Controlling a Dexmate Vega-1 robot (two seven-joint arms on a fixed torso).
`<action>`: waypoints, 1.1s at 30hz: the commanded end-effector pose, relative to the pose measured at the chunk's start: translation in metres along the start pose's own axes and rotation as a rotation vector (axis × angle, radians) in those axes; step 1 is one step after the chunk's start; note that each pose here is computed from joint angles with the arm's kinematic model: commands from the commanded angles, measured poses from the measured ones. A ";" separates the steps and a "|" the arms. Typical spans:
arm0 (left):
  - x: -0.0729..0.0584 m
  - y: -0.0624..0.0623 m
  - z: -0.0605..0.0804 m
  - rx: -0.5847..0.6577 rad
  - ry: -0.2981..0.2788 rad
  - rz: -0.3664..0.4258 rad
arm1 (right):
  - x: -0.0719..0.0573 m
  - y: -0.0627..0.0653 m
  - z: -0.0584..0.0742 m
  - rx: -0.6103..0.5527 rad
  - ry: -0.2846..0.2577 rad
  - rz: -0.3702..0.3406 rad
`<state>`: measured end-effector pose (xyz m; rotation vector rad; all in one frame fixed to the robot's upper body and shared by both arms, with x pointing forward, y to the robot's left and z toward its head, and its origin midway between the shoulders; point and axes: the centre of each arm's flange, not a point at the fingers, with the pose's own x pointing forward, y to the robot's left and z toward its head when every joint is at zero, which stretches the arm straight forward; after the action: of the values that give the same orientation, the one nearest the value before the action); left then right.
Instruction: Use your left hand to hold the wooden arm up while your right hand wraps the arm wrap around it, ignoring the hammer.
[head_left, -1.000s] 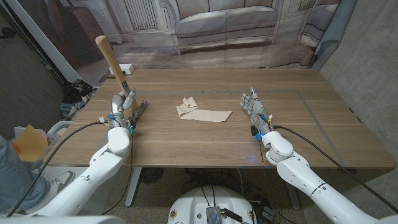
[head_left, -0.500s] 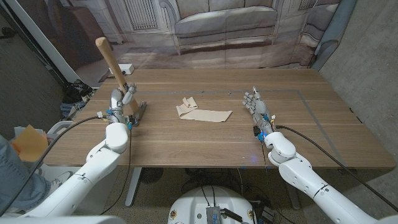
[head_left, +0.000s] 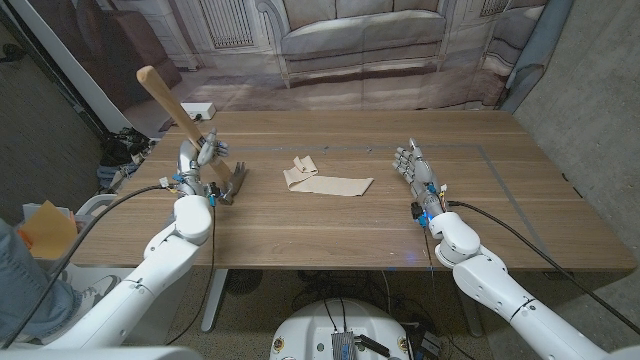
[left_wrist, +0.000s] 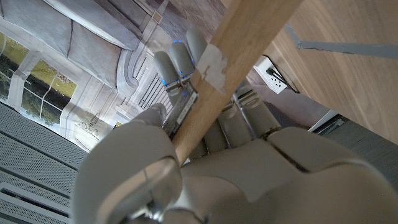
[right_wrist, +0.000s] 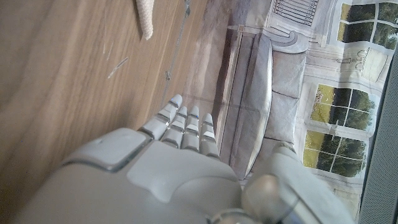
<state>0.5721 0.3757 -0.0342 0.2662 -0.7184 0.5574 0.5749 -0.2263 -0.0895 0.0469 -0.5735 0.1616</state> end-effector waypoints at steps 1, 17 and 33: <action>-0.006 -0.005 0.002 0.034 0.010 0.094 | -0.002 -0.002 0.004 -0.013 0.004 0.001; -0.003 -0.008 0.023 0.052 -0.091 0.153 | -0.008 -0.006 0.011 -0.044 -0.011 -0.001; 0.003 -0.007 0.033 0.025 -0.109 0.136 | -0.030 -0.005 0.030 -0.444 0.002 -0.098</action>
<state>0.5619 0.3579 -0.0176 0.2803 -0.8152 0.7035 0.5548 -0.2365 -0.0847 -0.1126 -0.5752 0.0871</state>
